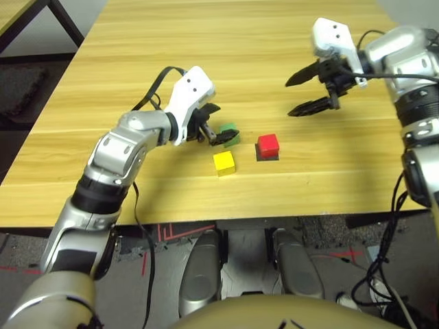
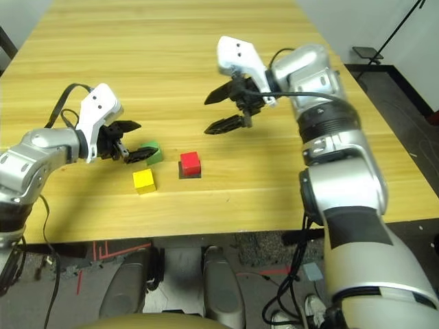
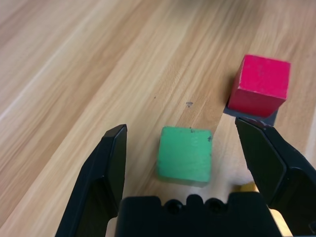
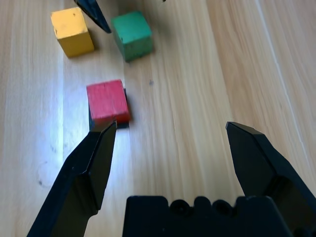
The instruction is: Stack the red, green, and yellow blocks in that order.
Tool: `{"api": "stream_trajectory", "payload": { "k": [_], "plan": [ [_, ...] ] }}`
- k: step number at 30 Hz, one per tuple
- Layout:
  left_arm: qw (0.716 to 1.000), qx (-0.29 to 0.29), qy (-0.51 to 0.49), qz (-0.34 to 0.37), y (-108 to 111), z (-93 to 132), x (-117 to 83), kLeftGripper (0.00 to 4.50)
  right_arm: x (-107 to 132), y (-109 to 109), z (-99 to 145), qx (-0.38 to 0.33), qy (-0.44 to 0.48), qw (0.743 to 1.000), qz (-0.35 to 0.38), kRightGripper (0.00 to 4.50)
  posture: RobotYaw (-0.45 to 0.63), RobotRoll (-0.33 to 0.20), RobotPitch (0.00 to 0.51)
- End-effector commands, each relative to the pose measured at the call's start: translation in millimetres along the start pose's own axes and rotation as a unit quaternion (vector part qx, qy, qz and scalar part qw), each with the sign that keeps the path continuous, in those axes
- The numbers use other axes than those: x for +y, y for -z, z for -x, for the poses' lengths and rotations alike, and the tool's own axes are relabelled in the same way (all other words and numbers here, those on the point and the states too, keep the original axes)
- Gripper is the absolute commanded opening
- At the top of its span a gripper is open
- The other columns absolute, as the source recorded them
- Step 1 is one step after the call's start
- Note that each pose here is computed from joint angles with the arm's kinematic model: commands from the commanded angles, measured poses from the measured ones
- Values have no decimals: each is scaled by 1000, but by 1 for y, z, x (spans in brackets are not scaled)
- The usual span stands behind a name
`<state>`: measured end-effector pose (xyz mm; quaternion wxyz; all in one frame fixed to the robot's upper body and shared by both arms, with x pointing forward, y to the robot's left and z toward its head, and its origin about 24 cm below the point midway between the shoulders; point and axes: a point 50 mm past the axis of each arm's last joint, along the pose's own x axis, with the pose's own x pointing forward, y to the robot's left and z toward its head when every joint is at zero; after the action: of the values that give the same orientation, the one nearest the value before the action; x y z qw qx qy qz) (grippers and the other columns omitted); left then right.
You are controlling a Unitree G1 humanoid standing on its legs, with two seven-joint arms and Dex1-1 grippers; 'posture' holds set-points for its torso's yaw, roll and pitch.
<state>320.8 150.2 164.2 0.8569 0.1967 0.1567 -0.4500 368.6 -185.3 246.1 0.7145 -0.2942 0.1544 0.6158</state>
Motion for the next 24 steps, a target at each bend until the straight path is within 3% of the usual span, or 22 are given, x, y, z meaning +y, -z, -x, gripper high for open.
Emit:
{"api": "stream_trajectory", "payload": {
  "k": [1, 12, 16, 21, 24],
  "plan": [
    [1000, 11, 13, -16, 2, -10, 1, 4500, 4, -1, 2, -27, 5, 1000, -11, 4469, 335, -134, 121],
    [997, 63, 24, -28, 18, -21, 9, 4500, 15, -2, 6, -52, 44, 997, -36, 4469, 280, -100, 120],
    [996, 79, 33, -28, 24, -22, 10, 3801, 15, -4, 6, -60, 52, 996, -40, 4500, 274, -91, 122],
    [995, 83, 44, -22, 27, -26, 9, 2068, 14, -5, 4, -69, 62, 995, -45, 4500, 272, -87, 125],
    [997, 62, 40, -24, 18, -29, 9, 2071, 14, -4, 3, -70, 66, 994, -49, 4500, 275, -87, 126]
  ]
}}
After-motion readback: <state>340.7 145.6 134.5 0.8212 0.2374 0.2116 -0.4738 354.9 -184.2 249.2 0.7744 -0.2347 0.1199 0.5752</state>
